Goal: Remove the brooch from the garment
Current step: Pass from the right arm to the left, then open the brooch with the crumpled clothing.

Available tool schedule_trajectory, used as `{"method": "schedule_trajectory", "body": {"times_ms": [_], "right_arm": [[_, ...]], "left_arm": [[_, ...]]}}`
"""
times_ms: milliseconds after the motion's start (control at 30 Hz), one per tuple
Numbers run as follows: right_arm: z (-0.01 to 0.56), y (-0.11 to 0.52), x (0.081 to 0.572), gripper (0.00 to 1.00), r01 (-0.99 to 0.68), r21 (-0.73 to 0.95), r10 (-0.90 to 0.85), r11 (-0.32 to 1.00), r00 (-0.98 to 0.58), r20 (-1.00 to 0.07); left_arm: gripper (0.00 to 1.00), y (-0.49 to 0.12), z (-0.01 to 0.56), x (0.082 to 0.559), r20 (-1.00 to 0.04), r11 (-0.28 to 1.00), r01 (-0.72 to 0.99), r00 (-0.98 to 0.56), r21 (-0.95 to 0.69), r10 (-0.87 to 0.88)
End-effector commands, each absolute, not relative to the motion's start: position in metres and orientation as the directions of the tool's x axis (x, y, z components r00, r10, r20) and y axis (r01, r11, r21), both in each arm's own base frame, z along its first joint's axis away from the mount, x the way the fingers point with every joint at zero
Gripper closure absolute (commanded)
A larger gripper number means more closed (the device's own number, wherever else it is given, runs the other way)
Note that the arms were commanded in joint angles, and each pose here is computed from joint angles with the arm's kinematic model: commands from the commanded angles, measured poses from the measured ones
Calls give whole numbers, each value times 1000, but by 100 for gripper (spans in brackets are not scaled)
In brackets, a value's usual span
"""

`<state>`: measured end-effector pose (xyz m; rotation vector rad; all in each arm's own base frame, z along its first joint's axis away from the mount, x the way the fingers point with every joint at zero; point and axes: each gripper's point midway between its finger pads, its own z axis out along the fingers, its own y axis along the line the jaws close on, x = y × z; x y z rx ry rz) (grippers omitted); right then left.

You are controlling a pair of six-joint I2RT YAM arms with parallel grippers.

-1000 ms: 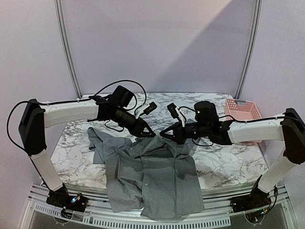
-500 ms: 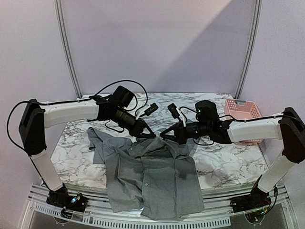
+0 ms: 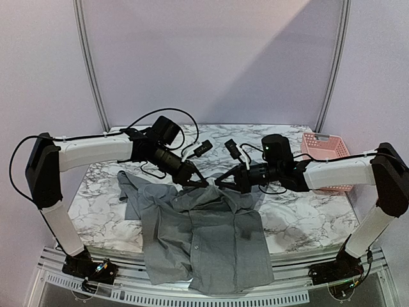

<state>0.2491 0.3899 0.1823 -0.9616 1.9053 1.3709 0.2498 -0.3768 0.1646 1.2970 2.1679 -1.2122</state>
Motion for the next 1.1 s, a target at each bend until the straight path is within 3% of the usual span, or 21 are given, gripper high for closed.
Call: {"method": "schedule_trajectory", "body": {"times_ms": [0,67,267,400,1067], "right_arm": [[193,396,253,99,-836,521,-192,173,-548,-815],[192,395,255,95,-832,523,-189,184,-553,-812],[194,386,264,64,-821,527,-150,221,-562,-813],[202,376,263,55,-816,534,-106,222,-565,-819],[177,384,256,54,-786,556,-145,270,-604,-784]], "left_arm": [[100,-390,172,235,-672,137,853,-487,-504,558],[100,-390,173,236,-674,137,854,-485,-502,556],[100,-387,169,244,-665,175,849,-505,-499,551],[100,-385,168,250,-664,197,846,-515,-495,542],[100,-380,156,269,-617,284,788,-608,-546,500]]}}
